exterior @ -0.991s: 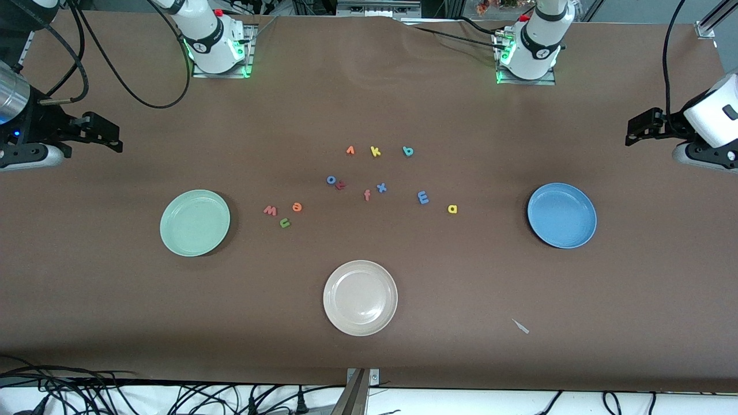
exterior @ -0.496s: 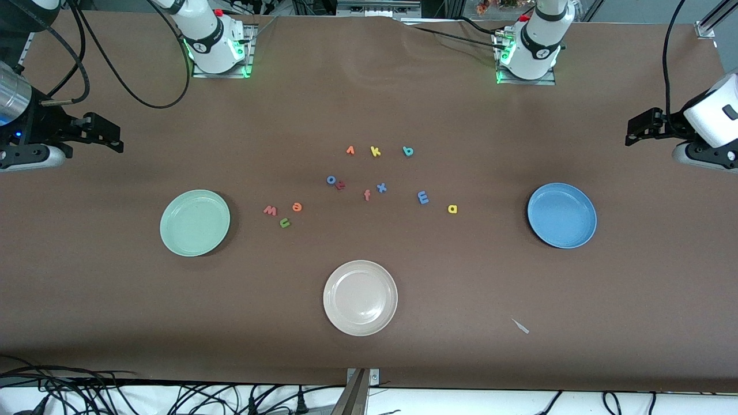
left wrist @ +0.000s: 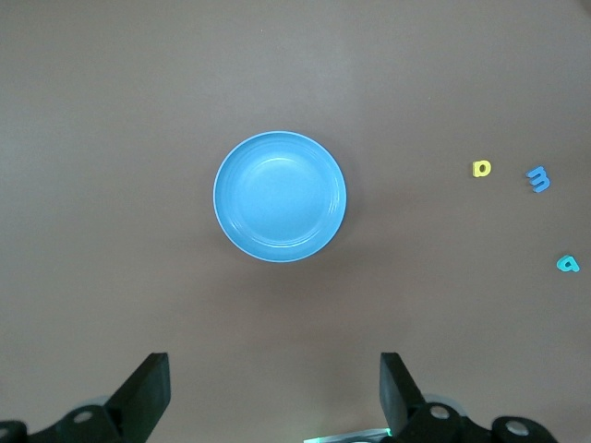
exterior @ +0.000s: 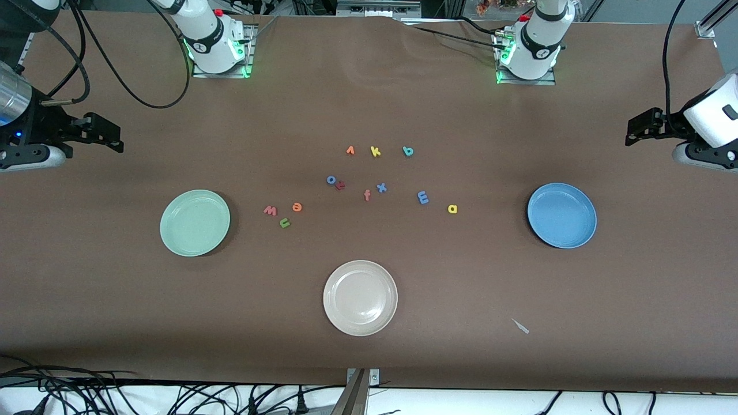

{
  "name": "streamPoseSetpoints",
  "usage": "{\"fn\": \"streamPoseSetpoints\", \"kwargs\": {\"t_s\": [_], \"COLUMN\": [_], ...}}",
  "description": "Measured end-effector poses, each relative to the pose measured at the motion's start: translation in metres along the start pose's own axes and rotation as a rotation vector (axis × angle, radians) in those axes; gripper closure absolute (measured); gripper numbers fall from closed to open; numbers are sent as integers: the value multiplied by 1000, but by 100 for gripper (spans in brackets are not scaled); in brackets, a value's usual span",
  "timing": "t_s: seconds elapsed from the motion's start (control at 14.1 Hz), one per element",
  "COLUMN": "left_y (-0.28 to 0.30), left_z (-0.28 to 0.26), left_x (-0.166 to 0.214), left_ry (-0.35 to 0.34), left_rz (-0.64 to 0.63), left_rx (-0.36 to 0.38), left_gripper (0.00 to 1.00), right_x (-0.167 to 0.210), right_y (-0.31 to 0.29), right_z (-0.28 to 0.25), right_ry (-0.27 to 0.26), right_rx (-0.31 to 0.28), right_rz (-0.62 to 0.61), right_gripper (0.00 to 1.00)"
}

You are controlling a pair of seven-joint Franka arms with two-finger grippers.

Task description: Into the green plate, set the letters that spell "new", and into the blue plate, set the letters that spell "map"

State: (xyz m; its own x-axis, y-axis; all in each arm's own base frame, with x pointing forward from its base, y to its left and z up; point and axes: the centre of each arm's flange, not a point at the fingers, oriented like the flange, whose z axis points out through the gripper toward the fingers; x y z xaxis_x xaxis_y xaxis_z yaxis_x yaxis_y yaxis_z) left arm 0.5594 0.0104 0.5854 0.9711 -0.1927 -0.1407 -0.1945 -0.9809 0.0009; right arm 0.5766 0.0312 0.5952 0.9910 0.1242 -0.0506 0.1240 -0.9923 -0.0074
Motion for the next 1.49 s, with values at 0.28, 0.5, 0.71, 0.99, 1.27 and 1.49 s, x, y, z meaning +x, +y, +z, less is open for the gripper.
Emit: {"fn": "streamPoseSetpoints", "kwargs": {"t_s": [0.28, 0.5, 0.71, 0.99, 1.27, 1.49], "left_y": [0, 0, 0, 1, 16, 46], "left_z": [0, 0, 0, 1, 19, 69], "left_x": [0, 0, 0, 1, 18, 51], "left_ry": [0, 0, 0, -3, -23, -96], "left_rz": [0, 0, 0, 2, 36, 101], "left_rx": [0, 0, 0, -1, -6, -23], "left_gripper": [0, 0, 0, 0, 0, 0], "right_x": [0, 0, 0, 0, 0, 0], "right_y": [-1, -2, -2, -3, -3, -4], "right_z": [1, 3, 4, 4, 4, 4], "right_ry": [-3, -7, -8, -9, -9, -9], "right_rx": [0, 1, 1, 1, 1, 1], "right_rz": [-2, -3, -4, -5, -5, -7], "right_gripper": [0, 0, 0, 0, 0, 0]}}
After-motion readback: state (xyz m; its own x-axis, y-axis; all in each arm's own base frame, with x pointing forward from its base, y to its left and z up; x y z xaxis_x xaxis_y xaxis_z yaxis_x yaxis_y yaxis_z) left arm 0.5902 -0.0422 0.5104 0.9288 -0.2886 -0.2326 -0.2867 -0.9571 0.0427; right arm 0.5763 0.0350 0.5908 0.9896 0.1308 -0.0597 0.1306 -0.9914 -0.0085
